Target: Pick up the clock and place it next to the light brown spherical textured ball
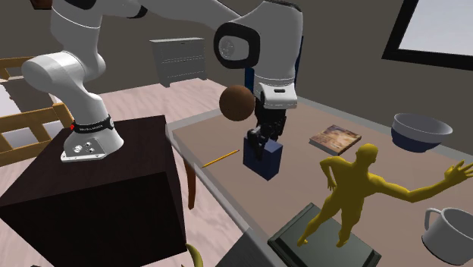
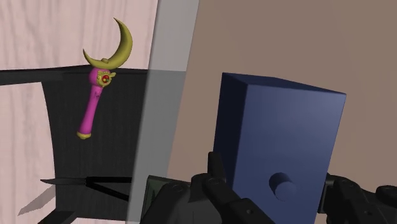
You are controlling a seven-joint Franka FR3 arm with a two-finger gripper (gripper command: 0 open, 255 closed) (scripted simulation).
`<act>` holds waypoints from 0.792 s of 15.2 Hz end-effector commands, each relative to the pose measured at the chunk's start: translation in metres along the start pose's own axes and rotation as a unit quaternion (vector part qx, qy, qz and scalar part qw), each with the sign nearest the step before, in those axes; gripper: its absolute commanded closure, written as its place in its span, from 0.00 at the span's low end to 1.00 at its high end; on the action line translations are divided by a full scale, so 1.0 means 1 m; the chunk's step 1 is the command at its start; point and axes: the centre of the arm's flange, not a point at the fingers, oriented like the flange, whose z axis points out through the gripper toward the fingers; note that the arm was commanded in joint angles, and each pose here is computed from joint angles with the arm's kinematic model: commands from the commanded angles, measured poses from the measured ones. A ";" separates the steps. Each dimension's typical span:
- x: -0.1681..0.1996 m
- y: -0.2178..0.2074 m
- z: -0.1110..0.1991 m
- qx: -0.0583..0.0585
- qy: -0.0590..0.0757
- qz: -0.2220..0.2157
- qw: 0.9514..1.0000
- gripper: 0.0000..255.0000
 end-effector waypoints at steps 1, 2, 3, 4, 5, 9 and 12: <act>0.000 -0.001 -0.011 0.000 0.000 0.000 1.000 1.00; 0.000 -0.001 -0.016 0.000 0.000 0.000 1.000 1.00; 0.000 -0.001 -0.021 0.000 0.000 0.000 1.000 1.00; -0.001 0.000 -0.027 0.000 0.000 0.000 1.000 1.00; -0.001 0.000 -0.032 0.000 0.000 0.000 1.000 1.00; -0.001 0.000 -0.053 0.000 0.000 0.000 1.000 1.00; -0.001 0.000 -0.069 0.000 0.000 0.000 1.000 1.00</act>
